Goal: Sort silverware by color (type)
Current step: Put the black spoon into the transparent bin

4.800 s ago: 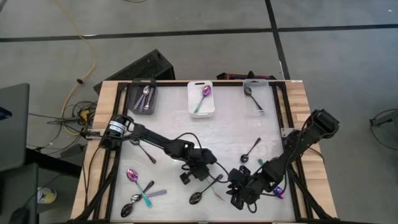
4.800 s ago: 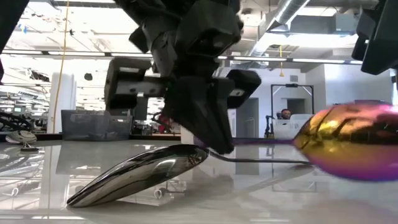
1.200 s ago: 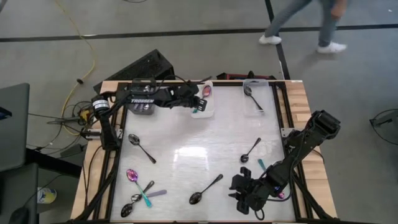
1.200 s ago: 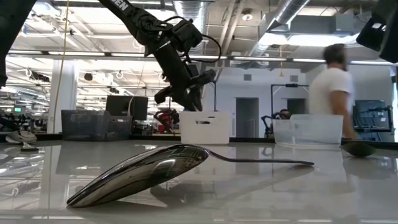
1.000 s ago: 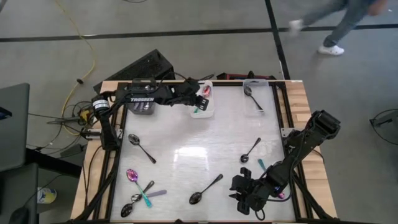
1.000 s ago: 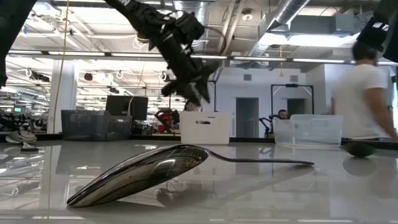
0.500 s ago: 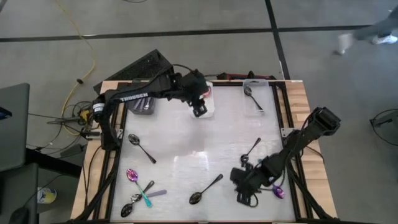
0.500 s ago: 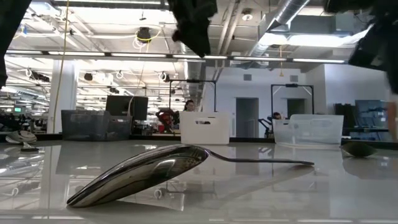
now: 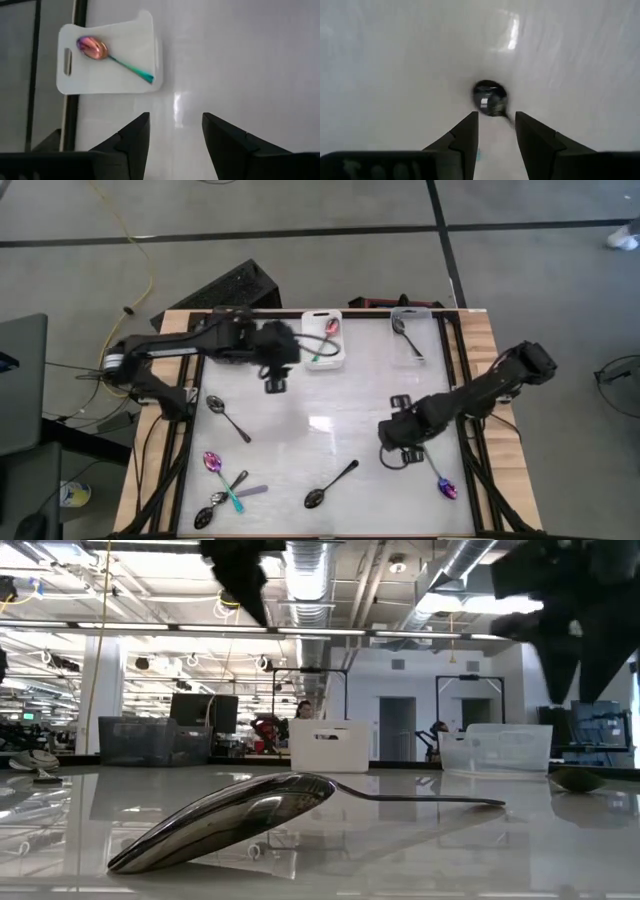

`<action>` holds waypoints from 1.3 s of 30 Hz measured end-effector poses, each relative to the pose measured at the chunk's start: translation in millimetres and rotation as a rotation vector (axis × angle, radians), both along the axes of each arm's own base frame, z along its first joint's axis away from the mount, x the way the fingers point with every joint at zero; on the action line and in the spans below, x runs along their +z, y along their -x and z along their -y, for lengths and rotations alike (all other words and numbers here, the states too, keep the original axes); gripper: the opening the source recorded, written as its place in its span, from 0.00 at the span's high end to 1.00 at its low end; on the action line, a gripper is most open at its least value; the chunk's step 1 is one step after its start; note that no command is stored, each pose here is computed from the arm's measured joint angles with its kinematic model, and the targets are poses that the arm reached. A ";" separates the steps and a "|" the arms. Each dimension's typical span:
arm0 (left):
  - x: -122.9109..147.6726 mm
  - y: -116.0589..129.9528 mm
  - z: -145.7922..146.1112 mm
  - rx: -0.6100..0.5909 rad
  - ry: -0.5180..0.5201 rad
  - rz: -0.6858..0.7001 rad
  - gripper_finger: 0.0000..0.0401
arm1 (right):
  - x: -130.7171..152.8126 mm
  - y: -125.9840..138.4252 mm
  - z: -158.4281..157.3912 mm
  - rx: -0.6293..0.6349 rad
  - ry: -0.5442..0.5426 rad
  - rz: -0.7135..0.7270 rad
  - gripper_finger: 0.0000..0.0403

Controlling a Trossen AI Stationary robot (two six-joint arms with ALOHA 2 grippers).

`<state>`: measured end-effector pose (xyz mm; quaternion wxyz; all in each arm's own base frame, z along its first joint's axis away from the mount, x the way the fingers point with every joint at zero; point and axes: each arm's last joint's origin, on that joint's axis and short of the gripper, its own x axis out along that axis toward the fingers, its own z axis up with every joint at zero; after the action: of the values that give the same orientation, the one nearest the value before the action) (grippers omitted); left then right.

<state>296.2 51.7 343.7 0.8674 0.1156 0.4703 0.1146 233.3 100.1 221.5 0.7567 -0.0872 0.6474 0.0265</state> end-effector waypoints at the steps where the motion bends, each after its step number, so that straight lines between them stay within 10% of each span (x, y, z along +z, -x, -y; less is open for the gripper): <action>1: -4.4 9.2 1.6 -0.001 -0.001 0.016 0.58 | -2.0 -2.2 3.2 0.077 0.021 -0.016 0.62; 6: -14.7 56.5 8.0 0.024 -0.012 0.125 0.58 | -12.3 -9.3 15.0 0.347 0.088 -0.108 0.62; 15: -11.5 122.5 17.9 0.075 -0.011 0.331 0.58 | -33.1 -3.2 33.5 0.273 0.088 -0.385 0.62; 21: -25.6 131.8 19.7 0.063 -0.023 0.514 0.58 | -46.4 1.0 34.4 0.290 0.077 -0.368 0.62; 39: -49.5 120.4 18.9 0.015 -0.024 0.493 0.58 | -87.1 3.8 37.9 0.368 0.033 -0.240 0.71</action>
<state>175.7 32.8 294.2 0.9535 0.0912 0.2441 0.1512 229.5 62.3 134.4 0.6553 -0.2125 0.7061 0.1637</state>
